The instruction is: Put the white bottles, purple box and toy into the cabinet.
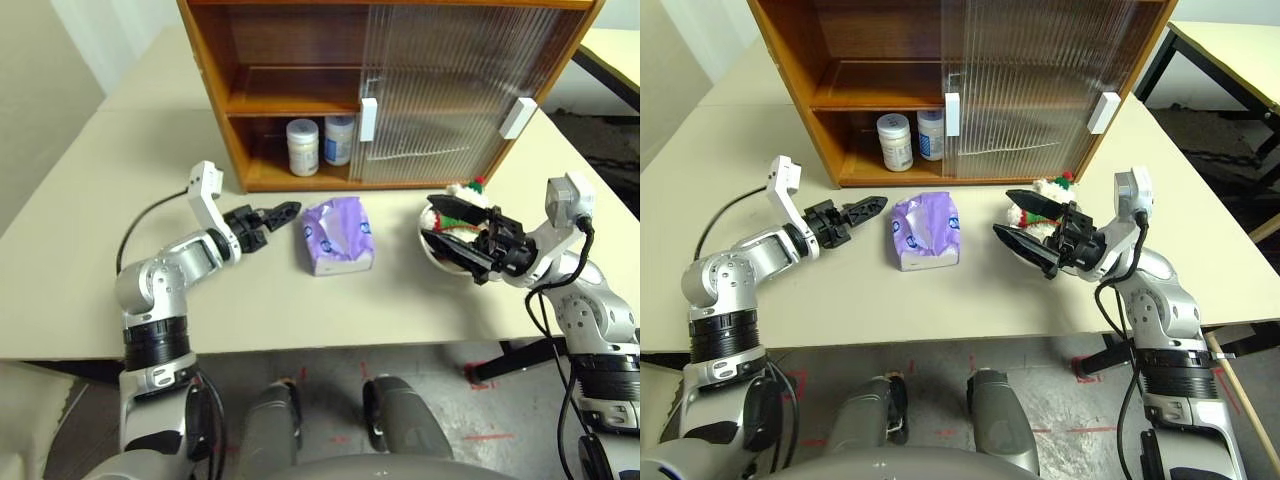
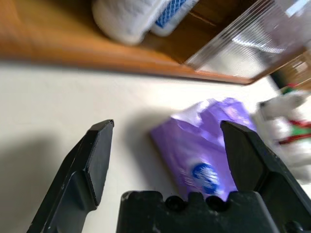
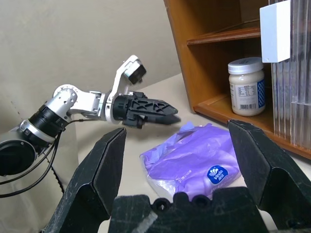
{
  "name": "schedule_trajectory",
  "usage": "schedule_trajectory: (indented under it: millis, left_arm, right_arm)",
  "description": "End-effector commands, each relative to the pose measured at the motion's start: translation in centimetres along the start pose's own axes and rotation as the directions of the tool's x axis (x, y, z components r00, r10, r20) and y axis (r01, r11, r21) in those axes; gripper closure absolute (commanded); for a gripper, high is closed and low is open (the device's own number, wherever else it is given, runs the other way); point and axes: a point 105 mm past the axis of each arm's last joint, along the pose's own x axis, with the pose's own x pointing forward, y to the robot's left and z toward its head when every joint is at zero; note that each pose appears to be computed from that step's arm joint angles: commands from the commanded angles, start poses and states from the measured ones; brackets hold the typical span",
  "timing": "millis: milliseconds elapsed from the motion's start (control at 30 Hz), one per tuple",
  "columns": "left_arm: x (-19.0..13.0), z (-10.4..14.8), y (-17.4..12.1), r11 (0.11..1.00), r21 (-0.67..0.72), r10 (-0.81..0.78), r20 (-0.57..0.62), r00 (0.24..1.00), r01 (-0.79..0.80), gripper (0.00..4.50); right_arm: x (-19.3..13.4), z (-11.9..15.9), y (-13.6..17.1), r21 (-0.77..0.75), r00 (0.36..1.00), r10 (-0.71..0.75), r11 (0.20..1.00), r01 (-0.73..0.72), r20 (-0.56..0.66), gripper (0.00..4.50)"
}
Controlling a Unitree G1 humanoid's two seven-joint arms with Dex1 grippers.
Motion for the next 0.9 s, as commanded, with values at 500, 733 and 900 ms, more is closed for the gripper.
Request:
schedule_trajectory:
  millis: [500,733,900]
  left_arm:
    - [2.7,-5.9,-0.5,0.952,-0.278,0.058,-0.246,0.968,-0.128,2.2]
    - [2.0,-3.7,-0.4,0.972,-0.225,0.032,-0.144,0.989,-0.064,4.48]
    - [1.6,-2.9,-0.6,0.981,-0.194,-0.005,-0.111,0.994,-0.017,4.48]
  right_arm:
    - [-0.7,0.4,0.3,-0.03,0.999,-0.032,0.999,0.032,-0.004,0.0]
    - [-0.6,0.3,-0.1,-0.032,0.999,-0.041,0.999,0.041,-0.001,0.0]
    - [-0.2,0.3,-0.6,-0.038,0.999,-0.038,0.999,0.038,0.012,0.0]
